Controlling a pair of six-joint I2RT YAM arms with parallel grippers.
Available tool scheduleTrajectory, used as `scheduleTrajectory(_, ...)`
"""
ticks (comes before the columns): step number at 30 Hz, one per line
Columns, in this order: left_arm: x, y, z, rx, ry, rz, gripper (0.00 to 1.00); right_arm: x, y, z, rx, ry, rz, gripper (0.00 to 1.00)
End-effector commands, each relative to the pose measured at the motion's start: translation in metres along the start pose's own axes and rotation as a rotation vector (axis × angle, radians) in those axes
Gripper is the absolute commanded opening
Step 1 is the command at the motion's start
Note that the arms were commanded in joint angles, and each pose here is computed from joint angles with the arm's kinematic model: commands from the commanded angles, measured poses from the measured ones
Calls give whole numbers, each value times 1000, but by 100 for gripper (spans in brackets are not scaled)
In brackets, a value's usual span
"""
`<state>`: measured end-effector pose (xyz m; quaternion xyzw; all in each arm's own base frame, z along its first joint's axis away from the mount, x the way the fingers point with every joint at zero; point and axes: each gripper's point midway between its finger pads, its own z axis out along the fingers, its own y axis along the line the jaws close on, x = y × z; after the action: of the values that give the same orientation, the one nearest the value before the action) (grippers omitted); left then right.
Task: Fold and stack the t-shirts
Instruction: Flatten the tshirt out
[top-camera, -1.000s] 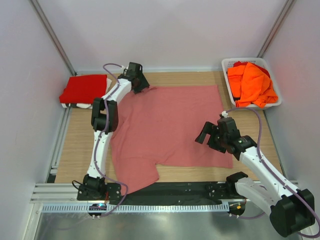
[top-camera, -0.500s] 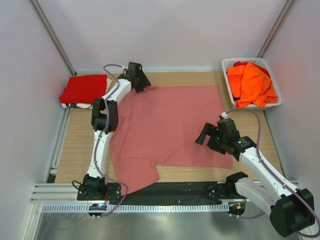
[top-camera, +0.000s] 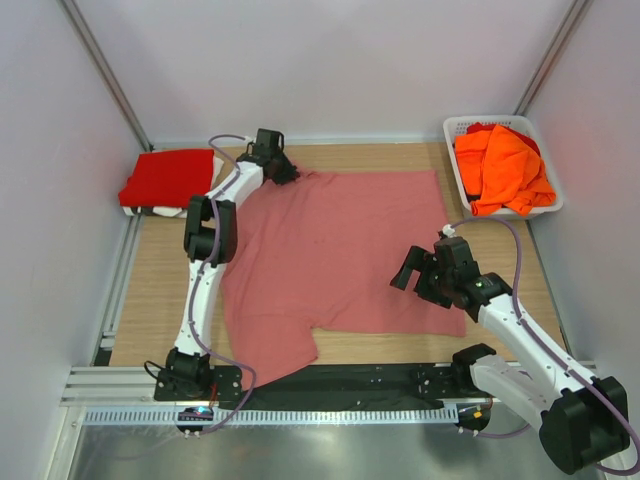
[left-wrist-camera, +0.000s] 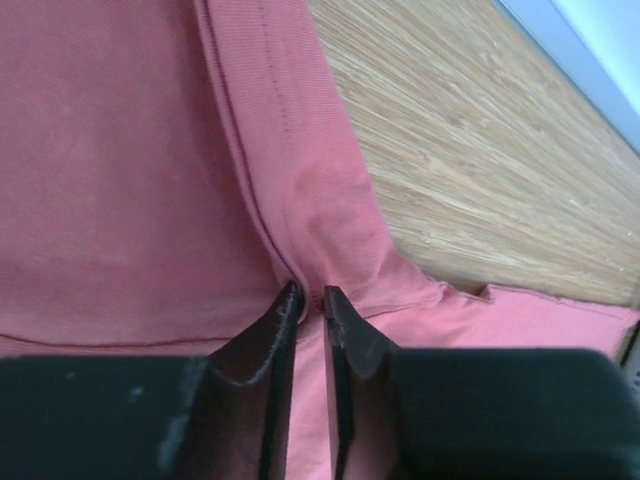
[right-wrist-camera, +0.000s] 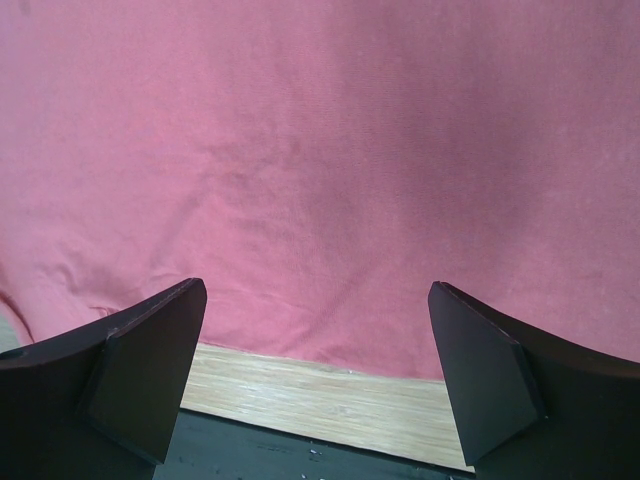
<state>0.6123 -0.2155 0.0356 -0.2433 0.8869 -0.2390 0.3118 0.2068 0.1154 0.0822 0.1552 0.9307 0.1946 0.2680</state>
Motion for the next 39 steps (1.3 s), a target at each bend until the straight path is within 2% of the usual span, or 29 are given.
scheduleTrajectory(1,2,-1,1,27,7,5,16,-5,6,1,-29,-18,-27,100)
scheduleTrajectory(3,2,-2,1,31,5,9,3,-5,7,1,-30,-17,-26,100)
scheduleTrajectory(4,1,-3,0,34,5,11,0,-5,7,1,-30,-19,-28,100)
scheduleTrajectory(13,-24,-11,-19,27,-62,9,0,-5,7,2,-29,-14,-27,100)
scheduleTrajectory(19,-53,-36,-27,88,-123,-19,0,-4,7,3,-28,-9,-31,100)
scheduleTrajectory(27,-72,-62,-22,189,-181,-80,0,-3,7,4,-27,4,-33,100)
scheduleTrajectory(33,-75,-79,0,315,-205,-121,10,-2,7,6,-27,15,-37,100)
scheduleTrajectory(36,-78,-90,15,385,-229,-158,18,-1,6,8,-23,20,-35,100)
scheduleTrajectory(37,-75,-99,17,422,-227,-171,31,0,6,8,-21,23,-36,100)
scheduleTrajectory(38,-79,-111,19,482,-252,-170,39,0,5,9,-17,25,-34,100)
scheduleTrajectory(39,-80,-121,16,523,-258,-168,56,0,5,9,-17,25,-36,100)
